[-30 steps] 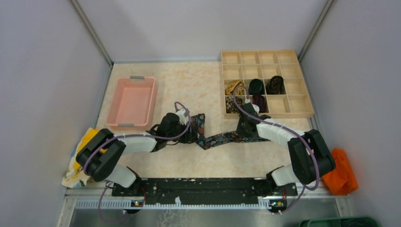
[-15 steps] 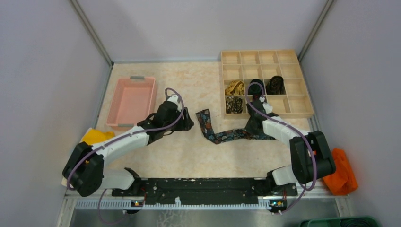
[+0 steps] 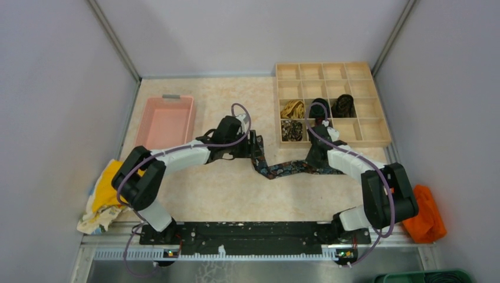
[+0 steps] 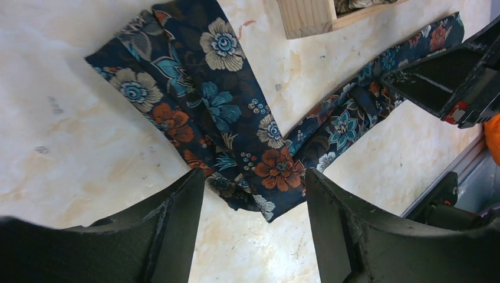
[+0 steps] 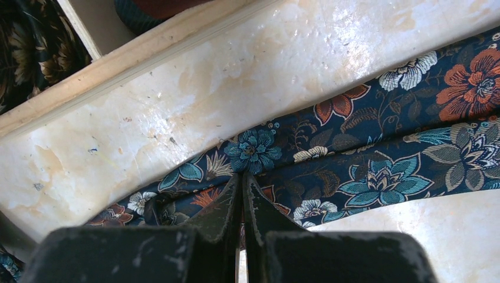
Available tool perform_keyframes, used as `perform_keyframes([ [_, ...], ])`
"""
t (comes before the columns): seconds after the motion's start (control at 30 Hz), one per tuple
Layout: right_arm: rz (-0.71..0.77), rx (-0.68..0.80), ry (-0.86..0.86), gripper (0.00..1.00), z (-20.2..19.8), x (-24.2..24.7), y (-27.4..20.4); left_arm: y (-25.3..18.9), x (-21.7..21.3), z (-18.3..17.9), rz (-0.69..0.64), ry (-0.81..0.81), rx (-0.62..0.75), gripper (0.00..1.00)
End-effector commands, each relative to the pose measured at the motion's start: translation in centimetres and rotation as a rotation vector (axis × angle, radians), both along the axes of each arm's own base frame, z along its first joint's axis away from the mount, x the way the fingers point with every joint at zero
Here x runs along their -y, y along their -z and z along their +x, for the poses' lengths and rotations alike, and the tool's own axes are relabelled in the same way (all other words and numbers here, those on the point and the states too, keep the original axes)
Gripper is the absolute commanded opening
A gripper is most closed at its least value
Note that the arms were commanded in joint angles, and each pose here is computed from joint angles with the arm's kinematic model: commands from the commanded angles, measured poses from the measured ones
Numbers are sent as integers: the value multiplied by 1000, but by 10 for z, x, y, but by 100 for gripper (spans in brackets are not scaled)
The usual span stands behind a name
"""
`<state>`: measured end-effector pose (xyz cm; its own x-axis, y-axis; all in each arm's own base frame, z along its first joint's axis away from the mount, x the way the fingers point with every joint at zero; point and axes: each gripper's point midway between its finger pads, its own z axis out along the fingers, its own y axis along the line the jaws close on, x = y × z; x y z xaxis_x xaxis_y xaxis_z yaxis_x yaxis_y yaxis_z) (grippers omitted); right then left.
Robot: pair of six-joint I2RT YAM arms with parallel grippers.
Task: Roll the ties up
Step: Flatten out the tie at the center of the board.
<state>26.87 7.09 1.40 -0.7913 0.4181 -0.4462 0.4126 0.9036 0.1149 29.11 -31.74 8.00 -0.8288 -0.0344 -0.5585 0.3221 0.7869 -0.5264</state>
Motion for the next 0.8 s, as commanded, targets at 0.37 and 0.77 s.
perform_keyframes([
  [0.37, -104, -245, -38, 0, -58, 26, 42, 21, 43, -17, -68, 89, -99, 15],
  [0.77, -103, -243, -37, 0, -58, 26, 42, -18, -69, -54, 243, -97, -44, 0],
])
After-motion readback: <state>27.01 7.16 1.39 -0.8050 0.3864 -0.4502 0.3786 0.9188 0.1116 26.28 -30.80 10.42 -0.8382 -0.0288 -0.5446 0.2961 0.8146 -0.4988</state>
